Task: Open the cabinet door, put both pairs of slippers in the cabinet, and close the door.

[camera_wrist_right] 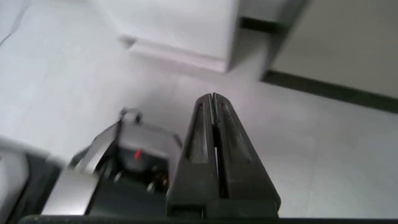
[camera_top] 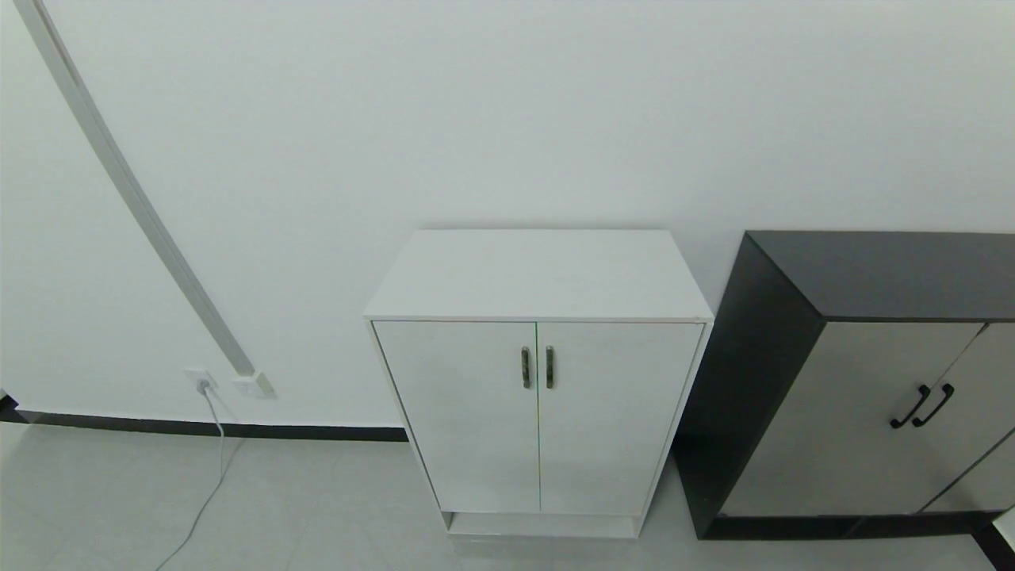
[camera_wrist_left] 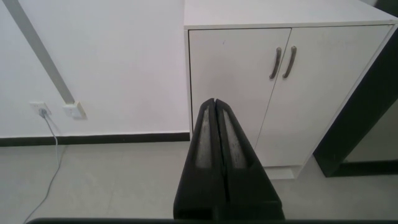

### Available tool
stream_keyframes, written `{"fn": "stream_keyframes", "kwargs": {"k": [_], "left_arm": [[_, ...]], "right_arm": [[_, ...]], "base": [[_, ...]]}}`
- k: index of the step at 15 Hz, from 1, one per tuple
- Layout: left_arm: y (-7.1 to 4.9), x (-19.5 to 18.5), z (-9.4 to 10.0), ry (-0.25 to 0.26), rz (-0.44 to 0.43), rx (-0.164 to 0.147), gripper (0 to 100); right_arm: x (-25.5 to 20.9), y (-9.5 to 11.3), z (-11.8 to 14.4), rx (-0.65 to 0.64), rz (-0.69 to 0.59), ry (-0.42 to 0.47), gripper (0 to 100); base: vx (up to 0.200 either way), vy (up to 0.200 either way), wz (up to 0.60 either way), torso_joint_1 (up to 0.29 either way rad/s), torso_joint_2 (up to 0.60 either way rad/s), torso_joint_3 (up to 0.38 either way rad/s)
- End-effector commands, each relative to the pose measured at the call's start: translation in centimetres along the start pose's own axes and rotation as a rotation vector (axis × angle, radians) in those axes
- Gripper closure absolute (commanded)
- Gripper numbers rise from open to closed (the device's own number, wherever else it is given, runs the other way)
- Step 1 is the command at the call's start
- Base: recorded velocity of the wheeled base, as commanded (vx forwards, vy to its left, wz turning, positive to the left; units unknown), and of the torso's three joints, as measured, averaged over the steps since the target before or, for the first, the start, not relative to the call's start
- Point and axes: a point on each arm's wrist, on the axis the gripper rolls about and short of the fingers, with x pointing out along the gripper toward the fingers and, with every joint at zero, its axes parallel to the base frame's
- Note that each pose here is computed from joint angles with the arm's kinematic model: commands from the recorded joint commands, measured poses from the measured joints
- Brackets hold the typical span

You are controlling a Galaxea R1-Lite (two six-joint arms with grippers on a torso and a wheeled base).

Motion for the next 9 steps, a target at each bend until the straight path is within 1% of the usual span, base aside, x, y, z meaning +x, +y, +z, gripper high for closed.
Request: {"fn": "stream_keyframes", "kwargs": {"k": [1,2,4,6,7,9], "left_arm": [[0.0,0.0,0.0,0.001,0.0,0.0,100],[0.0,0.0,0.0,0.002,0.001,-0.001,100],[0.0,0.0,0.0,0.001,0.0,0.0,100],[0.0,0.0,0.0,0.001,0.0,0.0,100],[0.0,0.0,0.0,0.001,0.001,0.0,100],[0.0,0.0,0.0,0.001,0.001,0.0,100]], "right_arm": [[-0.9,0.0,-0.4,0.036,-0.095,-0.124,100],[-1.5,0.0,-0.7,0.046,-0.137,-0.206,100],[-2.2,0.2,-1.1,0.058,-0.2,-0.309,100],[-2.8,0.4,-1.5,0.046,-0.211,-0.405,100],[-3.0,0.5,-1.7,0.041,-0.213,-0.442,100],[-3.1,0.5,-1.8,0.051,-0.213,-0.459,100]], "base": [[0.0,0.0,0.0,0.0,0.0,0.0],[0.0,0.0,0.0,0.0,0.0,0.0],[0.0,0.0,0.0,0.0,0.0,0.0],[0.0,0.0,0.0,0.0,0.0,0.0],[0.0,0.0,0.0,0.0,0.0,0.0],[0.0,0.0,0.0,0.0,0.0,0.0]]}}
